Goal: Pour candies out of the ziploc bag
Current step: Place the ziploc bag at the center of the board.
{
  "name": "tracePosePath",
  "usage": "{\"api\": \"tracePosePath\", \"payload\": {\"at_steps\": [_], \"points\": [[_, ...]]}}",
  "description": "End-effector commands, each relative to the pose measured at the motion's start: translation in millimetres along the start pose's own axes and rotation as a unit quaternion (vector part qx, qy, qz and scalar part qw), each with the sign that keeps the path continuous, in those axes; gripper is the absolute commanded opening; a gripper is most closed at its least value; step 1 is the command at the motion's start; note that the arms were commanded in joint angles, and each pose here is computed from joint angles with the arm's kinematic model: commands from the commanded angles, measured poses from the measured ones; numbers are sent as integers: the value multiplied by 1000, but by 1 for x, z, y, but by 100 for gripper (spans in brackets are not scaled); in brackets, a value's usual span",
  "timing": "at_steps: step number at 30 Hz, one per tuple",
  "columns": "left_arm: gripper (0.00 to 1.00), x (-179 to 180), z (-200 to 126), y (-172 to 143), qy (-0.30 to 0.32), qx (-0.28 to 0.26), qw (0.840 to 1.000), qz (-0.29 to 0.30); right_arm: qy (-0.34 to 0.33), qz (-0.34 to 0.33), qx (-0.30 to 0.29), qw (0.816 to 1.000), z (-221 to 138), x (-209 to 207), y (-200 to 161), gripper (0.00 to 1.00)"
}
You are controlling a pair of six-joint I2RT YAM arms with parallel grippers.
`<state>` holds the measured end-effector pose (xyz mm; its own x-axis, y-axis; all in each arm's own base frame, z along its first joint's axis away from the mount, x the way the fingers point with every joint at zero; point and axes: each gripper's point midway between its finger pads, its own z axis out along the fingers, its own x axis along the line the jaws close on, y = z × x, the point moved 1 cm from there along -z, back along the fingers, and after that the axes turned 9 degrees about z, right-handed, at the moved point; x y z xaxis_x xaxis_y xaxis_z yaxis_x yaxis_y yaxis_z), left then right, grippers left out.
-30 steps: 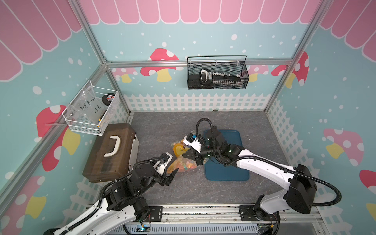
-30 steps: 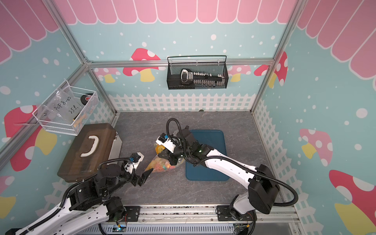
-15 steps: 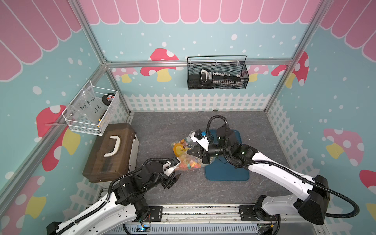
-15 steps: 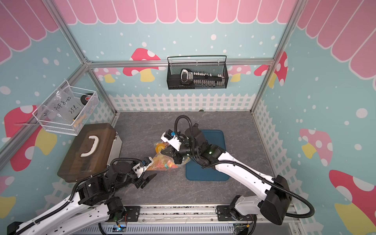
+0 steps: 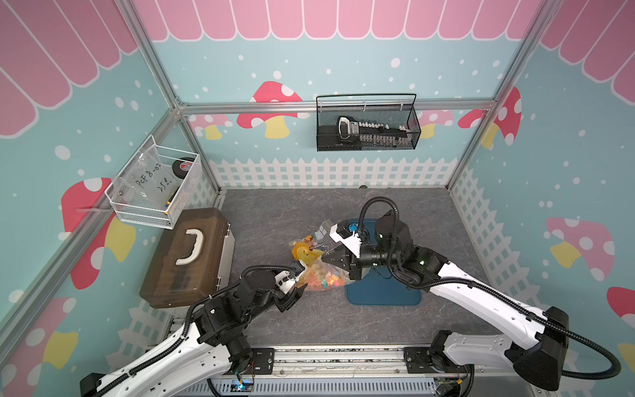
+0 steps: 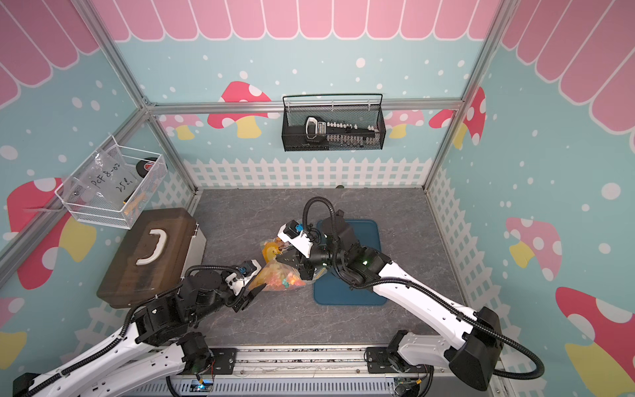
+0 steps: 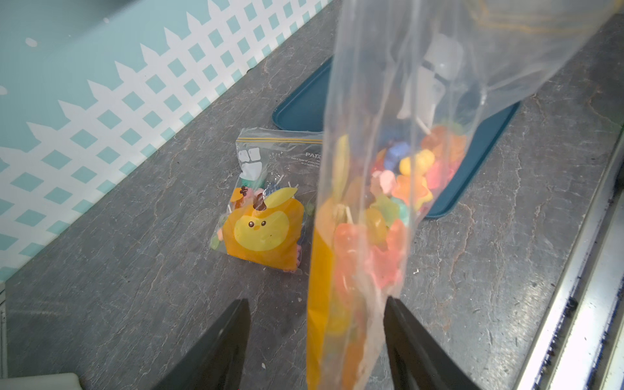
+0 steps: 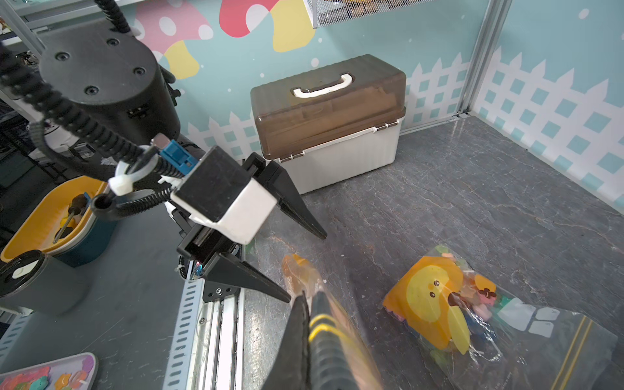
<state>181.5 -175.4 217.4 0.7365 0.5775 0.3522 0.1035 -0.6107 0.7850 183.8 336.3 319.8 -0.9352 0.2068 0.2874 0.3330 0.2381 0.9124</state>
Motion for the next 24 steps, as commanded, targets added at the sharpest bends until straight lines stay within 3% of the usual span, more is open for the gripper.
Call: {"api": "tracePosePath", "payload": {"at_steps": [1,7,15,24], "points": [[55,-3,1,14,-26,-28,999,6,13,-35,-39,999,-13,13,19,0],[30,-21,1,20,-92,-42,995,-5,3,-39,-41,998,-15,11,17,0],[1,-22,-4,22,-98,-41,994,-14,-16,-36,-36,999,-11,2,13,0],[0,-18,-13,16,-94,-8,995,-15,-24,-20,-37,999,13,-18,2,0]]}}
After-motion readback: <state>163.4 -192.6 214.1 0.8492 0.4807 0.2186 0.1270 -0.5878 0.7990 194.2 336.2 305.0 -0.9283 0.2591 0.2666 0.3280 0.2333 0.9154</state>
